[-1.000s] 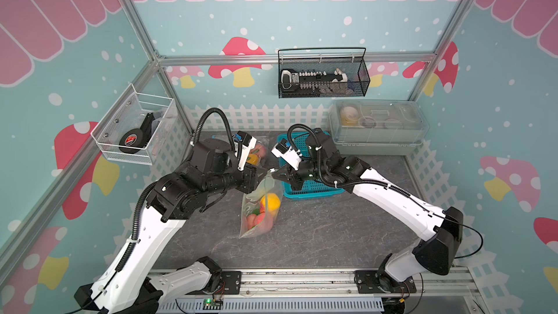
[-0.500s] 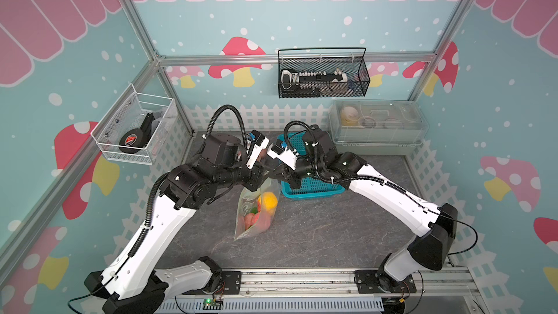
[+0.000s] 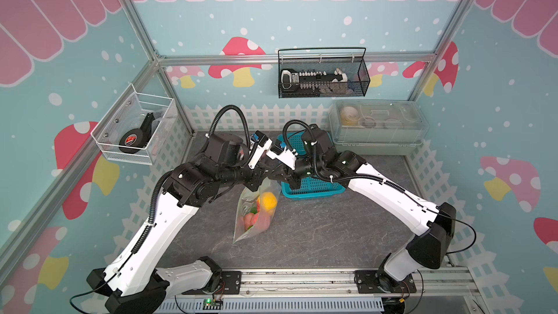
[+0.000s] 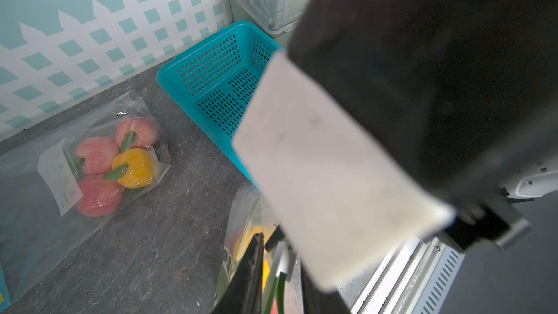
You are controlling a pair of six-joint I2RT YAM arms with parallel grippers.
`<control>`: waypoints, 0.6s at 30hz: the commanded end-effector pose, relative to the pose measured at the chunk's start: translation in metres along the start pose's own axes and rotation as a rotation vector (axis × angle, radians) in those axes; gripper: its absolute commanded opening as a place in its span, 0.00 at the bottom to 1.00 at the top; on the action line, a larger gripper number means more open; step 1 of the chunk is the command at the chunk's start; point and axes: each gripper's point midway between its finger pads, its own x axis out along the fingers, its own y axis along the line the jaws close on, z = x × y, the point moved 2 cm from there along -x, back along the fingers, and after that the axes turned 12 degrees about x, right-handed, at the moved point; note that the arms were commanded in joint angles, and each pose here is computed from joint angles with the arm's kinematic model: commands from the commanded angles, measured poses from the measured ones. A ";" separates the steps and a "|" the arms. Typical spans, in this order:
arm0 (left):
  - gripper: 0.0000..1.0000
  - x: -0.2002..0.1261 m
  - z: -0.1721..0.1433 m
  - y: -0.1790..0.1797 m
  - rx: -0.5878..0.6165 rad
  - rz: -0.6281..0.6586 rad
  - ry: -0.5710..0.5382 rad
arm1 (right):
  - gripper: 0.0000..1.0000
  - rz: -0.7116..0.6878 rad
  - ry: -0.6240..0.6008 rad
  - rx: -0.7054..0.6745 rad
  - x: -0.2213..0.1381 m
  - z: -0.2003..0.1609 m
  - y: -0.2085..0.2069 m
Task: Place the peach in a zip-top bag and seal the zipper
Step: Zip the zipper on the zipper food storage bag.
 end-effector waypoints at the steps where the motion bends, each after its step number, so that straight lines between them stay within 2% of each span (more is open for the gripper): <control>1: 0.23 0.005 -0.006 0.001 0.021 -0.008 0.017 | 0.00 0.025 -0.016 -0.024 -0.001 0.009 0.002; 11: 0.22 0.005 -0.011 -0.003 0.029 -0.025 0.018 | 0.00 0.045 -0.019 -0.010 -0.002 0.009 0.002; 14: 0.17 0.005 -0.009 -0.005 0.031 -0.042 0.007 | 0.00 0.050 -0.018 -0.006 -0.001 0.009 0.002; 18: 0.05 0.005 -0.008 -0.006 0.034 -0.047 0.001 | 0.00 0.044 -0.015 -0.002 -0.001 0.008 0.000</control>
